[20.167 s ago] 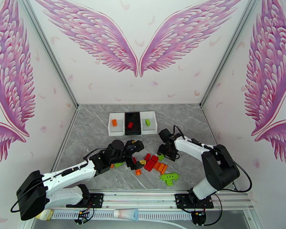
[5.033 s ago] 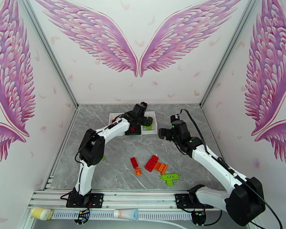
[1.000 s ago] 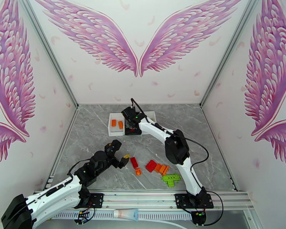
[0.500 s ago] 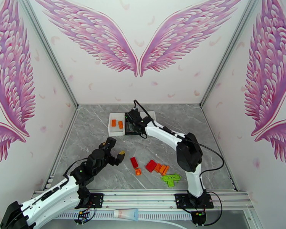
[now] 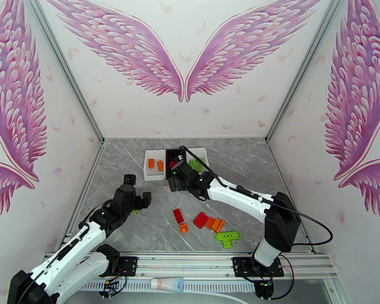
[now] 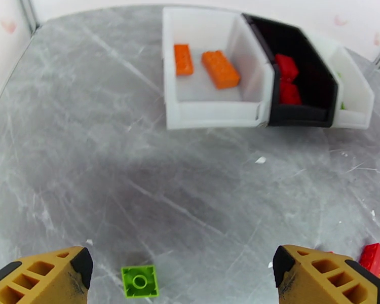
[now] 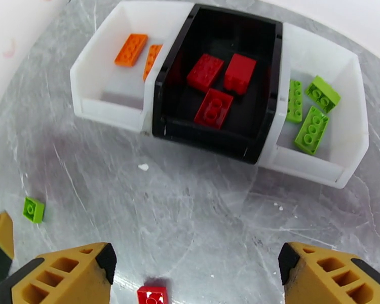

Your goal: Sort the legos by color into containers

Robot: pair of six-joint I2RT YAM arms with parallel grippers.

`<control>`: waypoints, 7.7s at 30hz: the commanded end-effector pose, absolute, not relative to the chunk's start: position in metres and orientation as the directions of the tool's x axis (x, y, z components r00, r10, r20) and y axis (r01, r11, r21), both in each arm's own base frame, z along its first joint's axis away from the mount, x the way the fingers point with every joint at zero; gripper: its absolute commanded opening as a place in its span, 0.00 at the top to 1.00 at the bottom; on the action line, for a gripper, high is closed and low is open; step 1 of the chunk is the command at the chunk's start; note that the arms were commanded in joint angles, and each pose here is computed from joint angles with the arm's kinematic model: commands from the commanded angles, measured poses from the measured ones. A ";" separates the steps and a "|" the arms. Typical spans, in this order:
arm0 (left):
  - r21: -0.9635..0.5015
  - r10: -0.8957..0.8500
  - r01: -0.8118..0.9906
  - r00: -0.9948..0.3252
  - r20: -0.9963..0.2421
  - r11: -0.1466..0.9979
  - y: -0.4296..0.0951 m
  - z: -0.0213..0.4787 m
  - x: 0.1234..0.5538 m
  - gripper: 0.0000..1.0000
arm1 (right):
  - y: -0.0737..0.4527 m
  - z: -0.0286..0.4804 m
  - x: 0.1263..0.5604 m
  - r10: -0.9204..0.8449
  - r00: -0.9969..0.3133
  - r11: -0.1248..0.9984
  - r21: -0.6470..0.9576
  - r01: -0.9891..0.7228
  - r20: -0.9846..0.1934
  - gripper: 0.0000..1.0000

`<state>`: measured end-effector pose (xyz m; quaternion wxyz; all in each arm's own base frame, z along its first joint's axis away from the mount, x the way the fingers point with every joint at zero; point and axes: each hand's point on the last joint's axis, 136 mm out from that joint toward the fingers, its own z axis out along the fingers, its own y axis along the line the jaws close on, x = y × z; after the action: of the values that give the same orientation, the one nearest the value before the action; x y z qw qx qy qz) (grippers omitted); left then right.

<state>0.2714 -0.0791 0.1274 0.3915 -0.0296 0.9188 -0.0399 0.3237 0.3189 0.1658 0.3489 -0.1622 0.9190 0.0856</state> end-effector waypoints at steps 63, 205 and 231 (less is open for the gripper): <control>-0.294 -0.238 -0.064 -0.757 -0.608 0.954 -0.156 0.149 0.316 0.69 | 0.244 0.180 0.272 -0.103 -0.727 0.986 0.029 -0.167 -0.679 0.10; -0.020 0.217 0.595 -0.324 -0.921 0.804 -0.152 0.209 0.277 0.01 | 0.325 0.194 0.420 0.137 -0.781 0.926 0.358 -0.117 -0.609 0.83; -0.111 0.104 0.548 -0.347 -0.932 0.829 -0.136 0.218 0.281 0.01 | 0.409 0.218 0.494 0.201 -0.591 0.889 0.399 -0.224 -0.781 0.55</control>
<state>0.2836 -0.1345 0.2190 0.5329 0.2046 0.7973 -0.1960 0.5064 0.4230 0.1779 0.4261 -0.0030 0.8733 0.2363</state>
